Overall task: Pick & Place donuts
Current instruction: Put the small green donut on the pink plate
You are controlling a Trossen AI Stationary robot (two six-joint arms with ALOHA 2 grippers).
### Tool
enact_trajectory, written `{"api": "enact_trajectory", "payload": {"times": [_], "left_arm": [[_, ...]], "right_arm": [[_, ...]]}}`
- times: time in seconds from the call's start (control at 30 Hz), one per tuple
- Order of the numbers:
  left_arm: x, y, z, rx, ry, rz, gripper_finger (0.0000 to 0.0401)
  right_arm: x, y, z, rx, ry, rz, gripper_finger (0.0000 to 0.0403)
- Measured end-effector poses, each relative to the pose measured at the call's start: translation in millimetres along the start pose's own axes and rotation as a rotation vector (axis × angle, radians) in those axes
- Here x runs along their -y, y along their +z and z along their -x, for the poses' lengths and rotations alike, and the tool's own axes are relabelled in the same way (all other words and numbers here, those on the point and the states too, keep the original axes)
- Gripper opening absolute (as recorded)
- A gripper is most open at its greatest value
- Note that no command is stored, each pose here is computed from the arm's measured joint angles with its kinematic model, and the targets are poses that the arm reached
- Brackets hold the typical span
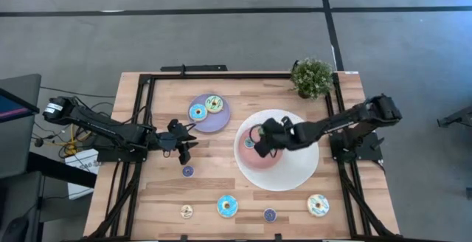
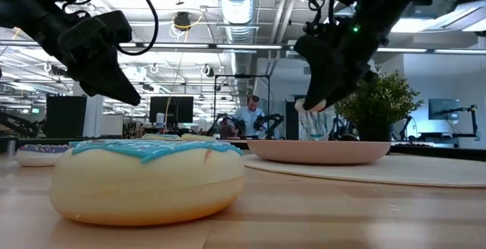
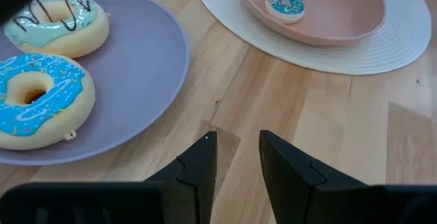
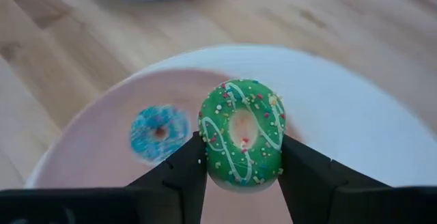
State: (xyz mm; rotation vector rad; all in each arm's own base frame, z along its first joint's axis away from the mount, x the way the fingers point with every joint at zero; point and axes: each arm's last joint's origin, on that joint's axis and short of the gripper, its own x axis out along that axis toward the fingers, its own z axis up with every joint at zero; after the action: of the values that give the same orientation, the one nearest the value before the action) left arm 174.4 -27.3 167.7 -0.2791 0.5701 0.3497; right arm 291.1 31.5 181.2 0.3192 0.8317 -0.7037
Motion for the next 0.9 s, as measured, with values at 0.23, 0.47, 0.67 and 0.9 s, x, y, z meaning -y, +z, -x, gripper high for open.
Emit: {"api": "enact_trajectory", "payload": {"times": [0.23,0.47,0.67,0.9], "left_arm": [[1.1,0.4,0.0,-0.005,-0.027,0.005,0.0102],[1.4,0.9,0.0,0.0,-0.03,0.007,0.0102],[1.5,1.2,0.0,0.003,-0.031,-0.006,0.0102],[1.5,1.3,0.0,0.003,-0.032,-0.01,0.0102]], "right_arm": [[-19.4,-17.5,-22.5,-0.002,0.002,-0.03,0.014],[-12.2,-20.1,-41.8,-0.037,-0.065,-0.088,0.0154],[-11.7,-16.1,-38.6,-0.033,-0.047,-0.103,0.0191],[-11.6,-17.0,-38.9,-0.05,-0.04,-0.1,0.0223]]}}
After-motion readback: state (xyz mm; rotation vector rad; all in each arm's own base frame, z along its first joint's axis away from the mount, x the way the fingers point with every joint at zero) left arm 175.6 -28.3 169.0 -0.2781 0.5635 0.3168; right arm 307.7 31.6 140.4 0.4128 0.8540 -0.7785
